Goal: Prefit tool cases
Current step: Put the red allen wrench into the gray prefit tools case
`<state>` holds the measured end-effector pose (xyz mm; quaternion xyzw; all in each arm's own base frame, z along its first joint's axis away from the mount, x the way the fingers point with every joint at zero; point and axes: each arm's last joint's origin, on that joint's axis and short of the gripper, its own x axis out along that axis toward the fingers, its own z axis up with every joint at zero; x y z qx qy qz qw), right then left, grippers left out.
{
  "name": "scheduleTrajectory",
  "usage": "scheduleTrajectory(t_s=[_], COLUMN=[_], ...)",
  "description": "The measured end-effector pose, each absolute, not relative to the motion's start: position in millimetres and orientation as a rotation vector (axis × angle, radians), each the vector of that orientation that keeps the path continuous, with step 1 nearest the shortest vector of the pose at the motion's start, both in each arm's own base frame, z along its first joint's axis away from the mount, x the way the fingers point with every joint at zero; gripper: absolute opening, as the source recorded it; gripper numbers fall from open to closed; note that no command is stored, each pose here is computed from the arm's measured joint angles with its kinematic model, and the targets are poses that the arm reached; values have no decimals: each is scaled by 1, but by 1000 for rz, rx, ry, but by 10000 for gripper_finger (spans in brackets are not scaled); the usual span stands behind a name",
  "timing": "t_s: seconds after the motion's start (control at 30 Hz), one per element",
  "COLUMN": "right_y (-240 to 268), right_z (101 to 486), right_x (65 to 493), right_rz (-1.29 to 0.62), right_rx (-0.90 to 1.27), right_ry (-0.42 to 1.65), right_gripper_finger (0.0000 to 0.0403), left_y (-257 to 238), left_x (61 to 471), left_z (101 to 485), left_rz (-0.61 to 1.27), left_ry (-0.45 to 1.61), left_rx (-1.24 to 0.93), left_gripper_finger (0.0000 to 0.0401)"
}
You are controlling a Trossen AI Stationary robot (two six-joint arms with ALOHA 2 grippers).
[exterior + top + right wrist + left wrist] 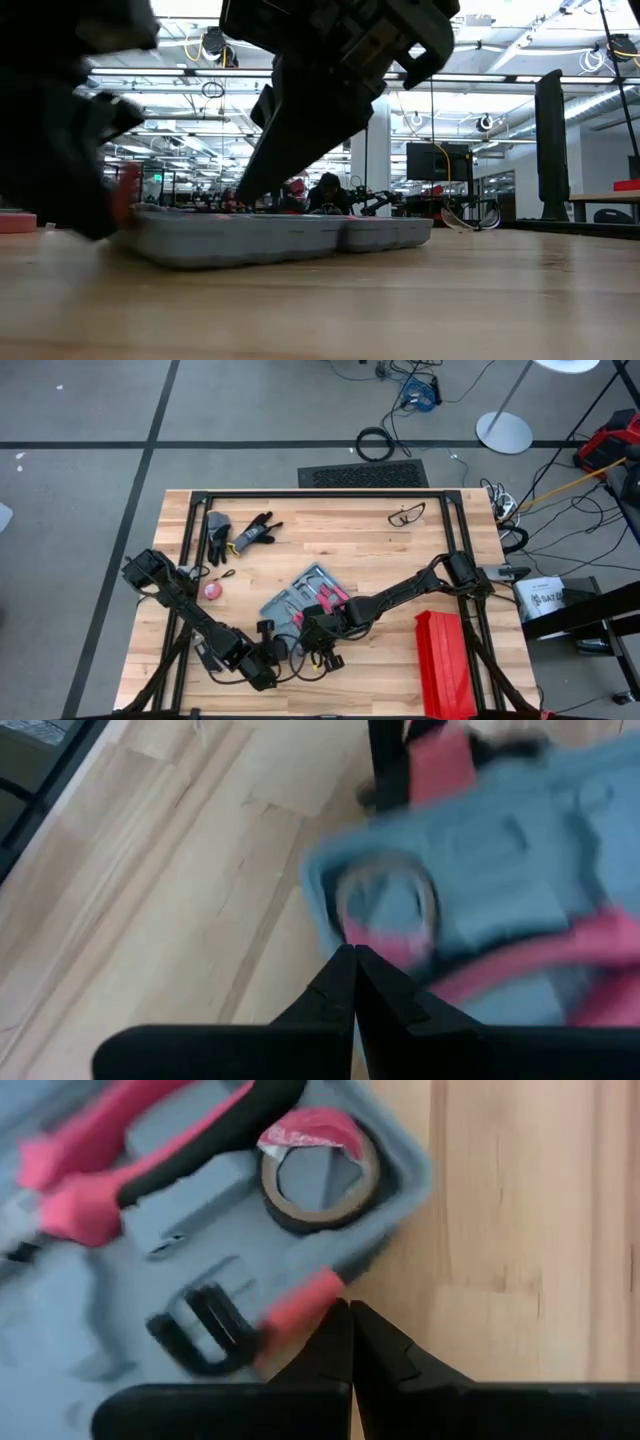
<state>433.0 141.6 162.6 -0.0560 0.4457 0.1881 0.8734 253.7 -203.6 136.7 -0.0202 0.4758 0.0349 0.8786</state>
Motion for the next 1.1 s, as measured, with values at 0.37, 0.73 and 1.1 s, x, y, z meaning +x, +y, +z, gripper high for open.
scheduleTrajectory(t_s=[0.37,0.73,1.1], right_y=[142,145,143], right_z=[163,159,174], right_x=[434,444,450], right_rz=[394,370,409], right_rx=[-115,-172,-602], right_ry=[915,810,629], right_gripper_finger=[0,0,0], left_y=[-188,-182,-175], left_x=[258,244,233], left_z=[161,172,189], left_rz=[102,24,151], left_ry=[943,1078,1111], left_rx=[-7,-71,-3], left_gripper_finger=[0,0,0])
